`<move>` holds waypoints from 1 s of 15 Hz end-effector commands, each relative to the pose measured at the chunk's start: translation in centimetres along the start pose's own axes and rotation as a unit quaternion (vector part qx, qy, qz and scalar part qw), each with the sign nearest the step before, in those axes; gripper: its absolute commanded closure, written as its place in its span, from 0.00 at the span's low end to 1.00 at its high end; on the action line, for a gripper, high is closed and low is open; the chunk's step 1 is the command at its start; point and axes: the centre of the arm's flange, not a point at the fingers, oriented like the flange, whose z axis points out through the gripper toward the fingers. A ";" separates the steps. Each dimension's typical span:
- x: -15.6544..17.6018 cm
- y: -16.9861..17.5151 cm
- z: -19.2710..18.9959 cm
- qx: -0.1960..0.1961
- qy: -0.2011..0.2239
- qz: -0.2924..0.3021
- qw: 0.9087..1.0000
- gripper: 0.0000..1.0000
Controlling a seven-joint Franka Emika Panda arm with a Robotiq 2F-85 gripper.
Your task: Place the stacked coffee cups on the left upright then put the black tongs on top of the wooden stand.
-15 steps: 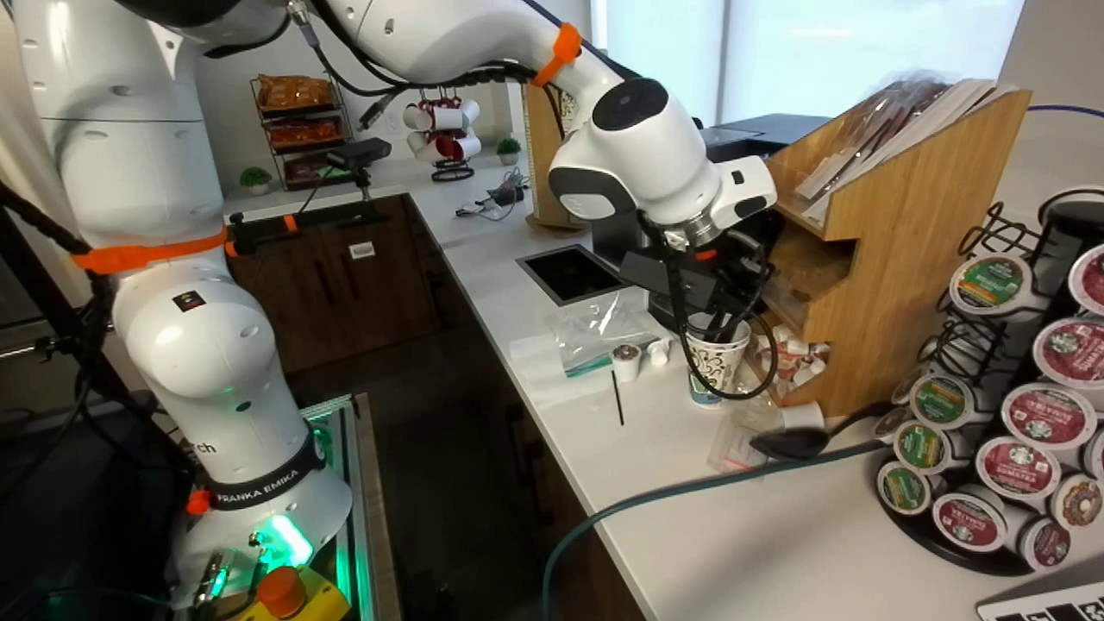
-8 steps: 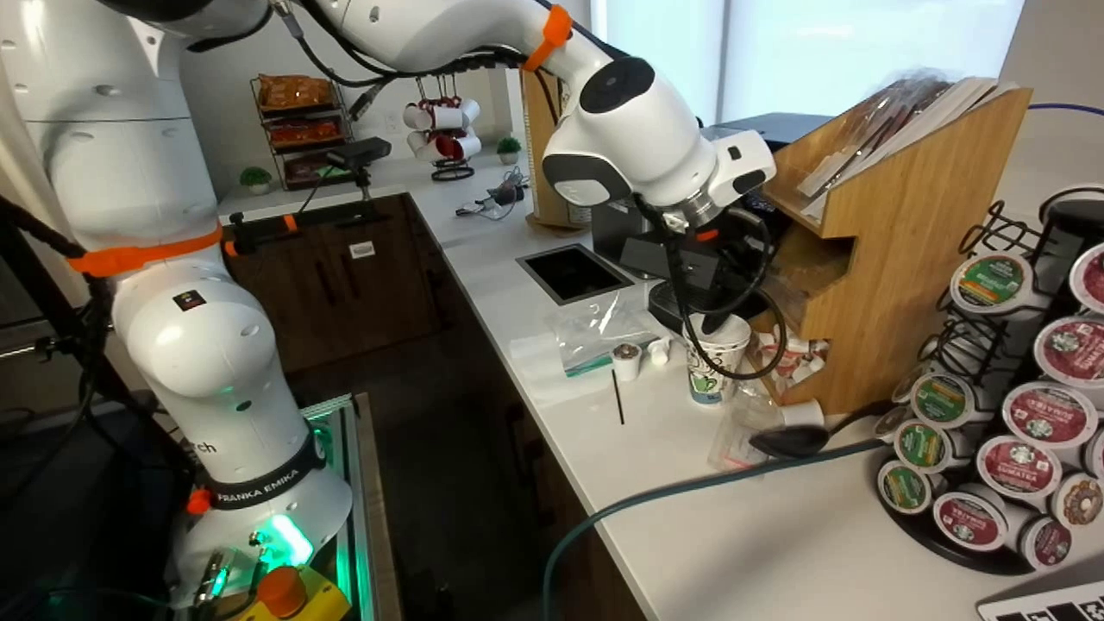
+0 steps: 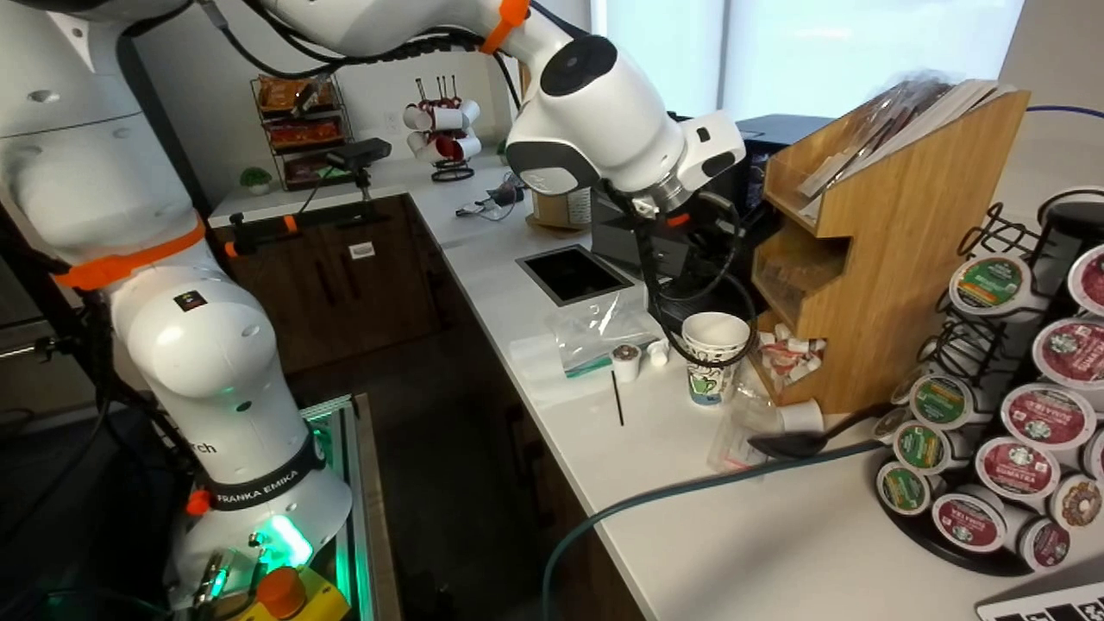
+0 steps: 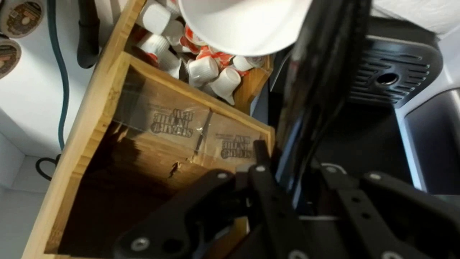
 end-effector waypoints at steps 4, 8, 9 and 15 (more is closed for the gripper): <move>-4.2 -4.0 -7.8 0.025 -0.021 -0.019 0.999 0.94; -3.4 -5.1 -12.4 0.007 0.051 -0.068 0.996 0.94; -2.9 -5.5 -13.7 0.001 0.070 -0.073 0.995 0.94; 1.9 -3.5 -19.1 -0.031 0.171 -0.080 0.982 0.94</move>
